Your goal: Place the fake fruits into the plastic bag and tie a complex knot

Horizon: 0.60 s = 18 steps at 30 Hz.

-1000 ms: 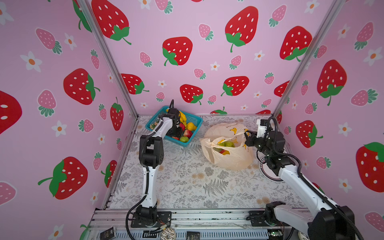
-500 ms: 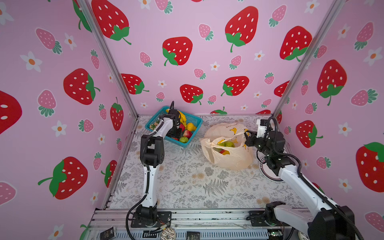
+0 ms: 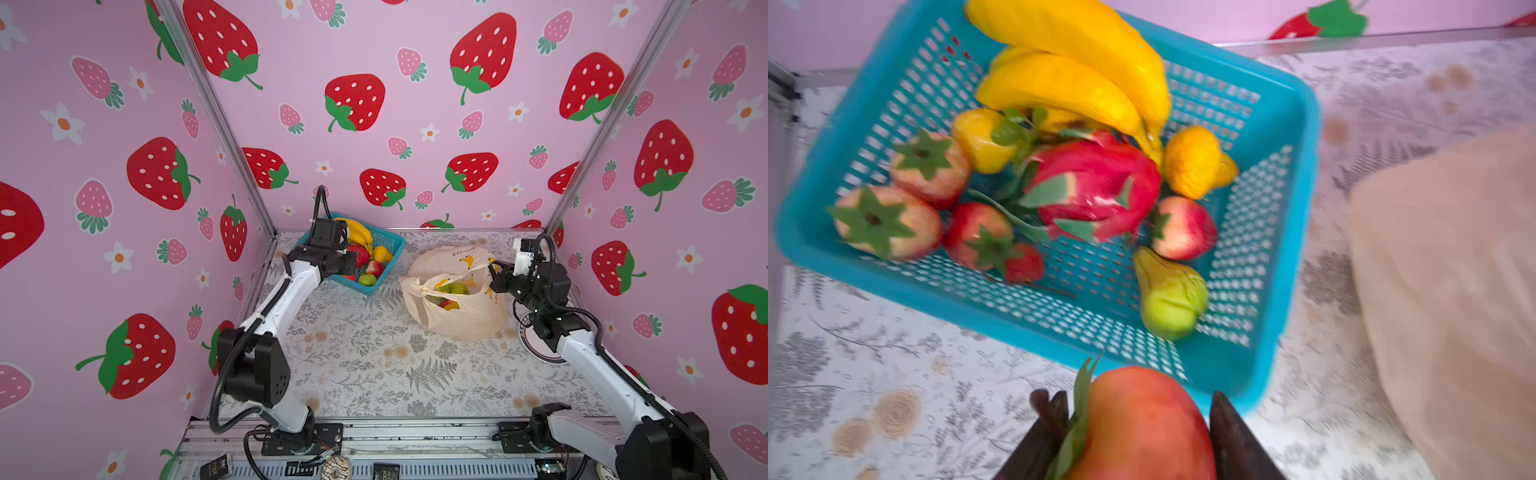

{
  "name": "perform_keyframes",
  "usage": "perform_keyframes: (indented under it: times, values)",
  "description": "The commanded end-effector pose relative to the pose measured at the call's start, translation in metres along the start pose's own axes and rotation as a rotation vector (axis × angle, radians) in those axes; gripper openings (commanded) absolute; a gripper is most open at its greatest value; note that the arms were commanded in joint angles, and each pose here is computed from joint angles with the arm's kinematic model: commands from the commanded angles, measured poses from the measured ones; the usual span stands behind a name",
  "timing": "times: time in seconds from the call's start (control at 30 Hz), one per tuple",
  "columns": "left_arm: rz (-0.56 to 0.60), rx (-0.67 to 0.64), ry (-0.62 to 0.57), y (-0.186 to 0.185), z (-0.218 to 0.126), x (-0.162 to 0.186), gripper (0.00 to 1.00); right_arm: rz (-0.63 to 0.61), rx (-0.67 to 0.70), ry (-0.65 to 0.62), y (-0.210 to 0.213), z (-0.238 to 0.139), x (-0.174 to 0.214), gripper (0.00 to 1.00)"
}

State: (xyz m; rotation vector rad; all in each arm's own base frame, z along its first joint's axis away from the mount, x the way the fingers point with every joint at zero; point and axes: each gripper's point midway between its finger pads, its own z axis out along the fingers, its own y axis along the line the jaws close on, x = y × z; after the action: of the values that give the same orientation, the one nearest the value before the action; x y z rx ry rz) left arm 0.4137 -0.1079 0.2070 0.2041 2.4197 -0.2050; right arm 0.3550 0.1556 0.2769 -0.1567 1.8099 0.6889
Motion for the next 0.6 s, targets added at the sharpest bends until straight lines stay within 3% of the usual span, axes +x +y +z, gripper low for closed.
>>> perform_keyframes:
  times: [0.0, 0.23, 0.43, 0.57]
  values:
    - [-0.014, 0.194, -0.074, -0.051, -0.001, 0.014, 0.33, 0.001, 0.005, -0.017, -0.003, 0.0, -0.001, 0.0]
    - [0.077, 0.585, -0.133, -0.163, -0.033, 0.031, 0.33, 0.003, 0.007, -0.016, -0.003, 0.001, -0.001, 0.0]
    - [0.103, 0.738, -0.192, -0.223, -0.049, 0.015, 0.33, 0.001, 0.005, -0.021, -0.002, -0.001, -0.002, 0.0]
    - [0.069, 0.743, -0.2, -0.24, -0.035, 0.004, 0.35, 0.007, -0.008, -0.015, -0.001, 0.001, -0.001, 0.0]
